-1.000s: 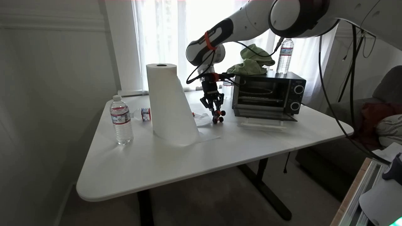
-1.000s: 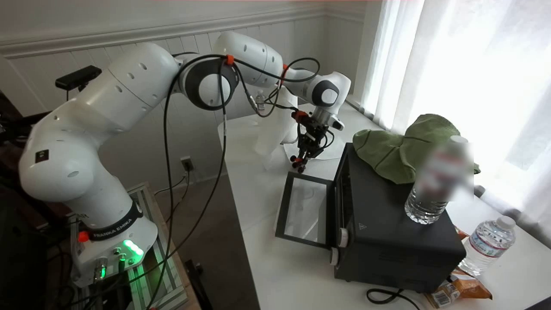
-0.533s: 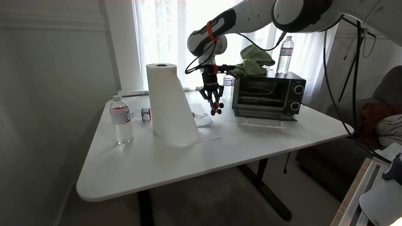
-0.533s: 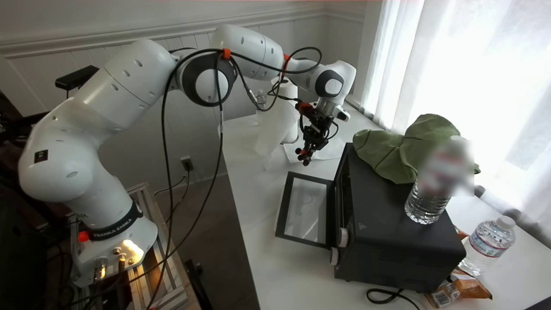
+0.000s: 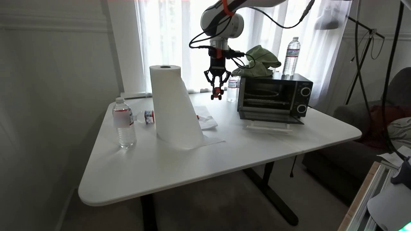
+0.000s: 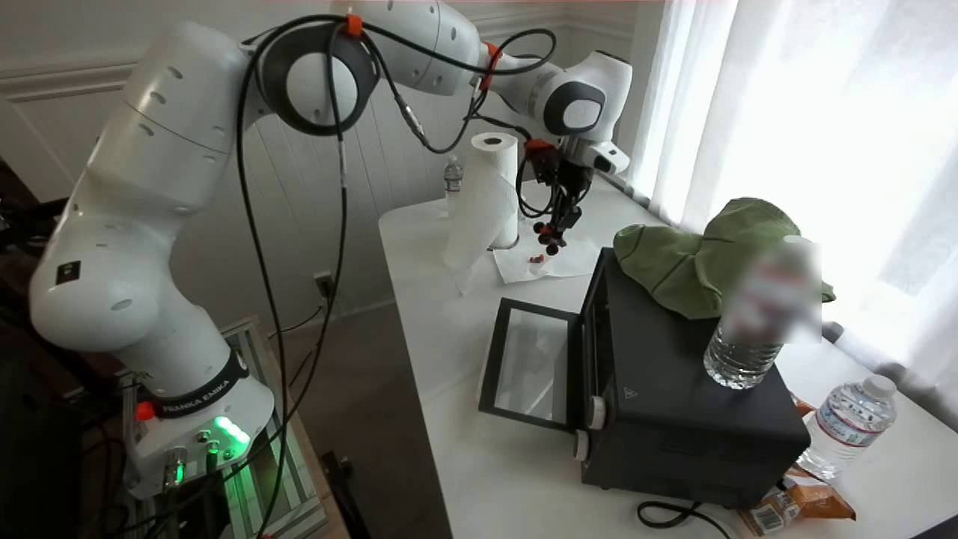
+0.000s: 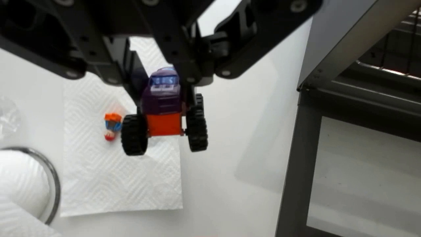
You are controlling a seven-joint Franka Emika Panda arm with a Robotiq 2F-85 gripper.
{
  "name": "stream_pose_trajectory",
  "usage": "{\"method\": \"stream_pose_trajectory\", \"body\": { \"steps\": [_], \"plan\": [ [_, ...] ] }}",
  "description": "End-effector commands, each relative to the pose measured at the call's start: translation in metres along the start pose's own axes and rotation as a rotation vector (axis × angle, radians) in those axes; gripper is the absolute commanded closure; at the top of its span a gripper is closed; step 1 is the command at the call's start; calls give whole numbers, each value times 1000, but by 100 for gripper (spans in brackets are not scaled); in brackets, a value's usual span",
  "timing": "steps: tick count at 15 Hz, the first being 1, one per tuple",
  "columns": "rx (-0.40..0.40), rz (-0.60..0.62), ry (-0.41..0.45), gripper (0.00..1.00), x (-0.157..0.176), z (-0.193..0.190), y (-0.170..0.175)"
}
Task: Put the brown object on top of the microwave
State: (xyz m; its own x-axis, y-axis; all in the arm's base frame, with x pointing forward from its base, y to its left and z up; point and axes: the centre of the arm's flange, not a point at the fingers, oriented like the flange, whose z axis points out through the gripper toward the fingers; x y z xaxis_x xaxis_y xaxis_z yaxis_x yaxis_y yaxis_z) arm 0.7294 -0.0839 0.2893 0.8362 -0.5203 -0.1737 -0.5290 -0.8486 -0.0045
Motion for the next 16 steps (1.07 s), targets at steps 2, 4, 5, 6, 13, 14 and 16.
{"method": "stream_pose_trajectory", "body": {
  "steps": [2,4,5,6,13,14,16],
  "plan": [
    [94,179,162,92,-63,-35,56],
    [121,248,247,92,-69,-51,68],
    [128,282,293,92,-72,-58,73],
    [137,317,337,92,-76,-66,78],
    [107,506,603,92,-125,-98,103],
    [93,520,635,92,-134,-101,105],
    [64,546,699,92,-158,-104,109]
  ]
}}
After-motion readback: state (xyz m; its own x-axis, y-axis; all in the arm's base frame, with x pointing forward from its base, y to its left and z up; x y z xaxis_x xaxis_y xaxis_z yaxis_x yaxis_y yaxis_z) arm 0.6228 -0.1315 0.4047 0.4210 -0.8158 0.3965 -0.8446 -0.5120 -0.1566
